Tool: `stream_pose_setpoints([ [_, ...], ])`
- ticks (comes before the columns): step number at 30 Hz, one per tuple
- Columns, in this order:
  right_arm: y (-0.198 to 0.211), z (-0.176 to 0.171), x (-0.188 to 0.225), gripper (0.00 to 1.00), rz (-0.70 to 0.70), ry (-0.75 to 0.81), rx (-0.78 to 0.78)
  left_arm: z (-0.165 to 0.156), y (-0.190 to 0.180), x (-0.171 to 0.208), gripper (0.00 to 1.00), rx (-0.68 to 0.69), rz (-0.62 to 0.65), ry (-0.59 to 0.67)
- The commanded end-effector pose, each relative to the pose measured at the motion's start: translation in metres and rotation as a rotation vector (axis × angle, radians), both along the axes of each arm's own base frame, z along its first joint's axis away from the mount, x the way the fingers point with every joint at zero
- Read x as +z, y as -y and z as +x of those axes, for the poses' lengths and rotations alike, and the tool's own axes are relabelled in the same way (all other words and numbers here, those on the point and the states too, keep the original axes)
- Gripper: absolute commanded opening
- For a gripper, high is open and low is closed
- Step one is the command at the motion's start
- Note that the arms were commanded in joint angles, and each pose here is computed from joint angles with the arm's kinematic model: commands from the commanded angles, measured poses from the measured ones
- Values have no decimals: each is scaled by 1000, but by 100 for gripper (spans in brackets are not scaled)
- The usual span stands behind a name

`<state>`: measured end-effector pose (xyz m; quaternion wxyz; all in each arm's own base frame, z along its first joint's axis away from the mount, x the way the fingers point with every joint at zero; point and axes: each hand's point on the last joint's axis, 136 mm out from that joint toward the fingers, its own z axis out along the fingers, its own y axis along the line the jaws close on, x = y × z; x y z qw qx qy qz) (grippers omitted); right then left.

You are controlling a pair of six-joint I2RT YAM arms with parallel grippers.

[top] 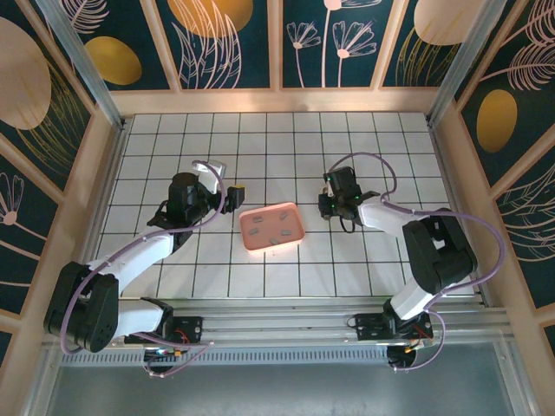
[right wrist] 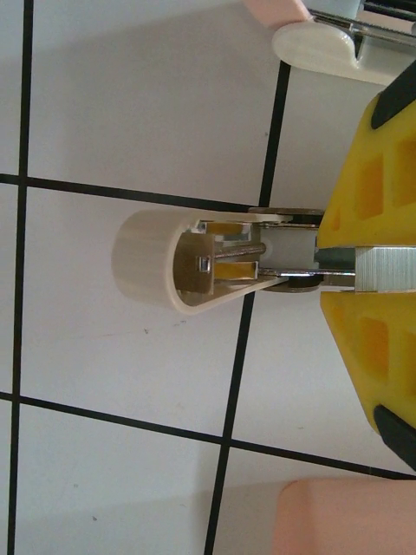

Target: Load the staples into the stapler

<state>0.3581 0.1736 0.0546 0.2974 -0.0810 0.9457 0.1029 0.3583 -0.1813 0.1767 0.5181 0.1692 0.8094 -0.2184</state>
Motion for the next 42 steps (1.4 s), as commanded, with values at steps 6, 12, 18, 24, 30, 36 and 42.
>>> stream_pose_setpoints([
  [6,1,10,-1,17,-36,29,-2,0,4,4,79,-18,-6,22],
  [12,0,9,3,17,-30,38,2,1,5,2,79,-20,-8,18],
  [18,2,10,13,17,-26,70,1,1,5,1,79,-20,-8,15],
  [24,4,10,22,17,-19,107,2,2,6,-1,79,-21,-8,7],
  [30,6,6,12,16,-37,80,8,2,6,0,79,-22,-8,5],
  [36,8,0,-3,17,-48,47,12,2,6,-1,79,-21,-8,4],
  [42,7,-3,-12,17,-48,26,20,3,6,-1,79,-20,-6,4],
])
